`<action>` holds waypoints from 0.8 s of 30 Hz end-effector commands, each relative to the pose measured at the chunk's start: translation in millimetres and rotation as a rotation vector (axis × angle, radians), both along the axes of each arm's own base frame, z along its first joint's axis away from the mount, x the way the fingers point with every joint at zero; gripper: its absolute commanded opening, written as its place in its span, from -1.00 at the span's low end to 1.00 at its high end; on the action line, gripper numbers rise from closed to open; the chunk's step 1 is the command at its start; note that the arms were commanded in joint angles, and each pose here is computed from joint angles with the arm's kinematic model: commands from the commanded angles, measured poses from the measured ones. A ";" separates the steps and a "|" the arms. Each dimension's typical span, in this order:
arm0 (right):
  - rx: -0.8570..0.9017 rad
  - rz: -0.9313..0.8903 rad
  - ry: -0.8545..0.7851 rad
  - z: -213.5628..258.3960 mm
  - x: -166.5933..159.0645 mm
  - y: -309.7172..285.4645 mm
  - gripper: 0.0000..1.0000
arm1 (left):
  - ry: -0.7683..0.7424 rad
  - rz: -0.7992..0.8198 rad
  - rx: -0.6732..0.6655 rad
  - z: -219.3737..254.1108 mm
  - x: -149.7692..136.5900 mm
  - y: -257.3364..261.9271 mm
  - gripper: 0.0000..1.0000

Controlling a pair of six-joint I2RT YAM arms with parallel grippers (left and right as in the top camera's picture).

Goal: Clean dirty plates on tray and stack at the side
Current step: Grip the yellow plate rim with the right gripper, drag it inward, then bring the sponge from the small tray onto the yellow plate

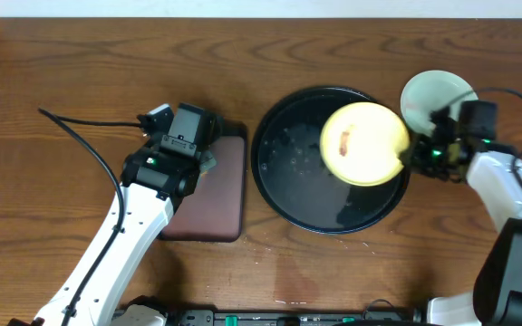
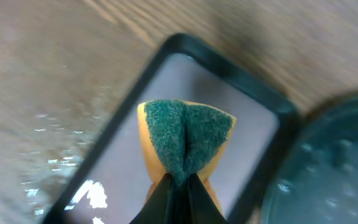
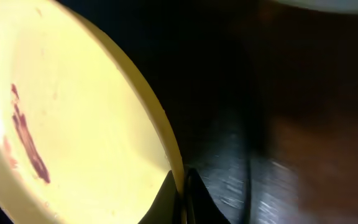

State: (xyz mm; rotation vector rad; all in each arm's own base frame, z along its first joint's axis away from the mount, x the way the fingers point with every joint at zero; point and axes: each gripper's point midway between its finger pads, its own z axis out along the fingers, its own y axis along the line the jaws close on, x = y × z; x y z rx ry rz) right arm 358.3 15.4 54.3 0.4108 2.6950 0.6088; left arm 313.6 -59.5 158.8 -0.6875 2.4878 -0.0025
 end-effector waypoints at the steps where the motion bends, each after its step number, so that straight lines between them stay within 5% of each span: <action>1: -0.018 0.082 -0.017 -2.9 2.8 29.9 -0.98 | 0.012 -0.161 -0.111 -1.0 3.0 -32.1 -0.85; 11: -0.153 0.134 -0.057 -6.6 10.3 54.7 -0.98 | -0.025 -0.352 -0.193 -0.7 8.5 -91.5 -0.85; 24: 0.106 0.238 0.064 -59.4 0.6 97.7 -0.98 | -0.075 -0.498 -0.221 -27.2 26.9 -164.7 -0.85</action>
